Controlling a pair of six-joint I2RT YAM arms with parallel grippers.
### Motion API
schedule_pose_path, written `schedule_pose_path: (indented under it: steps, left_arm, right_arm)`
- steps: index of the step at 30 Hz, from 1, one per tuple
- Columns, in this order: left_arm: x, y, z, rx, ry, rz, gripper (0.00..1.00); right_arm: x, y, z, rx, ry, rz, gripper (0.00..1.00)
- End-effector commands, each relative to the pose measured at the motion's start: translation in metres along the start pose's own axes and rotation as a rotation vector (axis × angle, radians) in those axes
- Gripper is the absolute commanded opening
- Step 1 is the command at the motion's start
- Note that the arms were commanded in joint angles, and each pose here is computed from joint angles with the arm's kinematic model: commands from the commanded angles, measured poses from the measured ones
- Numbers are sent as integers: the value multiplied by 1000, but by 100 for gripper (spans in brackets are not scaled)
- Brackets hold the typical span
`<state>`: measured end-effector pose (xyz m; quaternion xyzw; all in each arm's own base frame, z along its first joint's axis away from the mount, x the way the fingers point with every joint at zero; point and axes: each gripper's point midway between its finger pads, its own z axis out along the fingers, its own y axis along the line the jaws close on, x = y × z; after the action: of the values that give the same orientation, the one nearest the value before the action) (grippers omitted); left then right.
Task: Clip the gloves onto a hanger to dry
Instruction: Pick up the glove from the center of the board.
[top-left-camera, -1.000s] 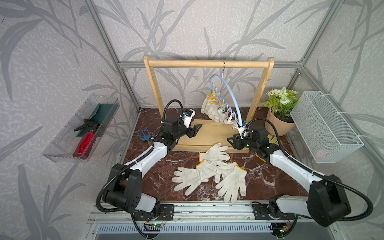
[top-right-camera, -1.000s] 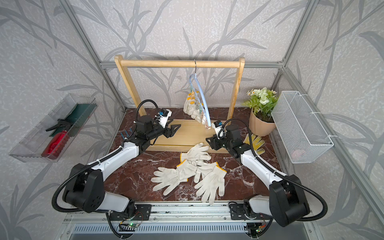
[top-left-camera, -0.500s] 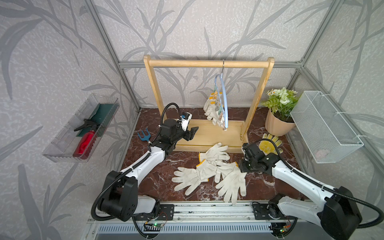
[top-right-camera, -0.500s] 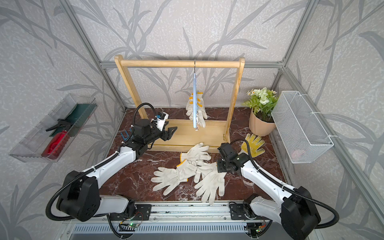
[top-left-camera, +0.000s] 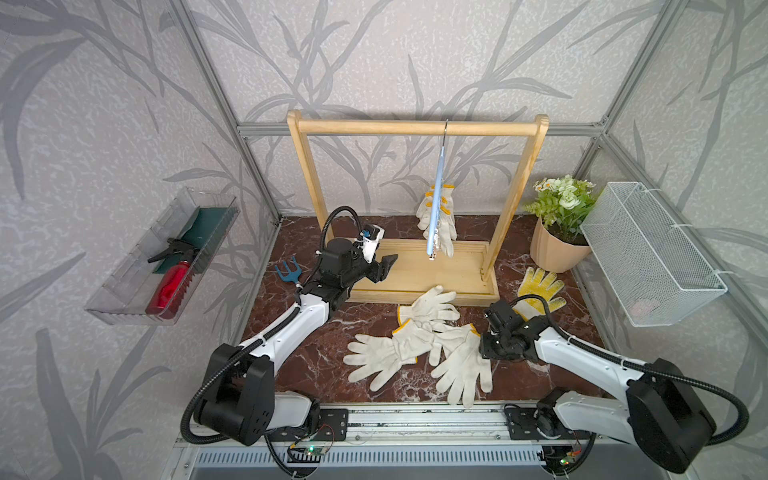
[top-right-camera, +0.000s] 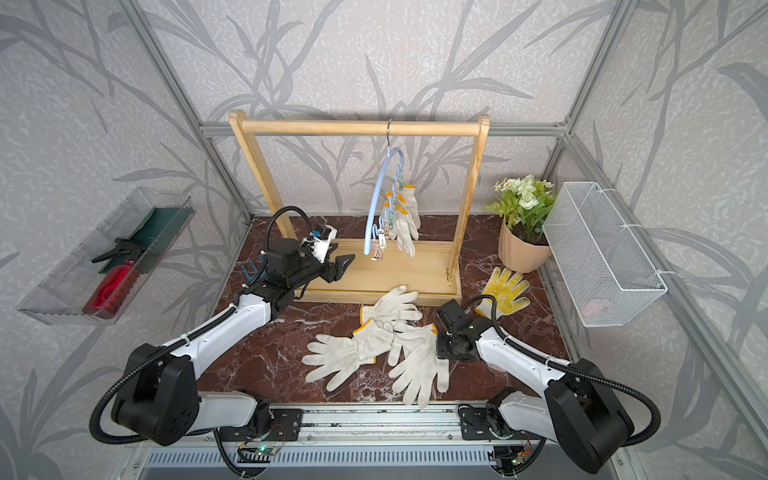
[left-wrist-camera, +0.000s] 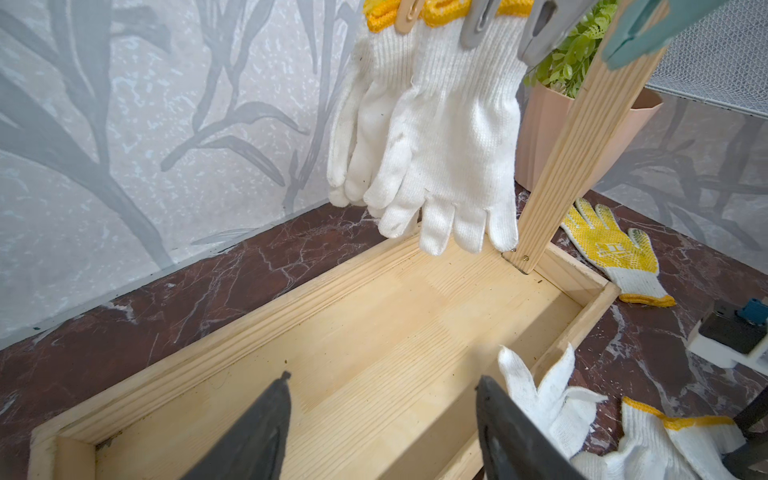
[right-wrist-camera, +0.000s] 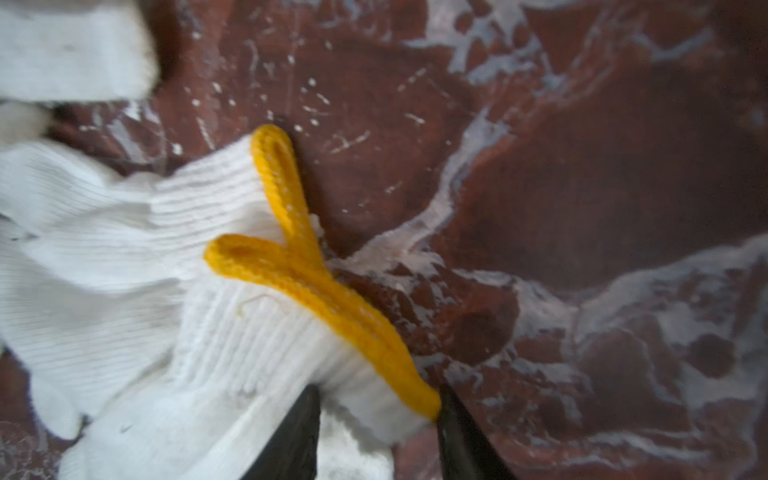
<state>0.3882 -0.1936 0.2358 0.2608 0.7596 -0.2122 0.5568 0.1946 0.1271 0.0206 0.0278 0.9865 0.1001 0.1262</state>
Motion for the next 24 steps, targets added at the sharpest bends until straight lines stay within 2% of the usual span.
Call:
schedule_pose_path:
  steps: [1, 3, 5, 8, 11, 16, 24]
  left_arm:
    - [-5, -8, -6, 34, -23, 8, 70]
    - [-3, -10, -6, 42, -19, 7, 70]
    - [1, -13, -4, 57, -9, 3, 70]
    - [6, -25, -4, 128, 9, 0, 70]
    - [12, -45, -6, 242, 25, -9, 69]
    - [13, -81, -20, 448, 18, -13, 68]
    - [-7, -116, -36, 640, -93, -17, 66]
  right_arm:
    - [-11, 14, 2, -70, -48, 3, 35]
    - [-12, 14, 2, -72, -55, -10, 26]
    - [-16, 16, -3, -79, -70, -33, 10]
    - [-27, 25, -20, -103, -109, -121, 0]
    - [-46, 46, -47, -168, -185, -240, 0]
    - [-68, 97, -95, -379, -317, -449, 0]
    - [-95, 170, -145, -665, -445, -692, 0]
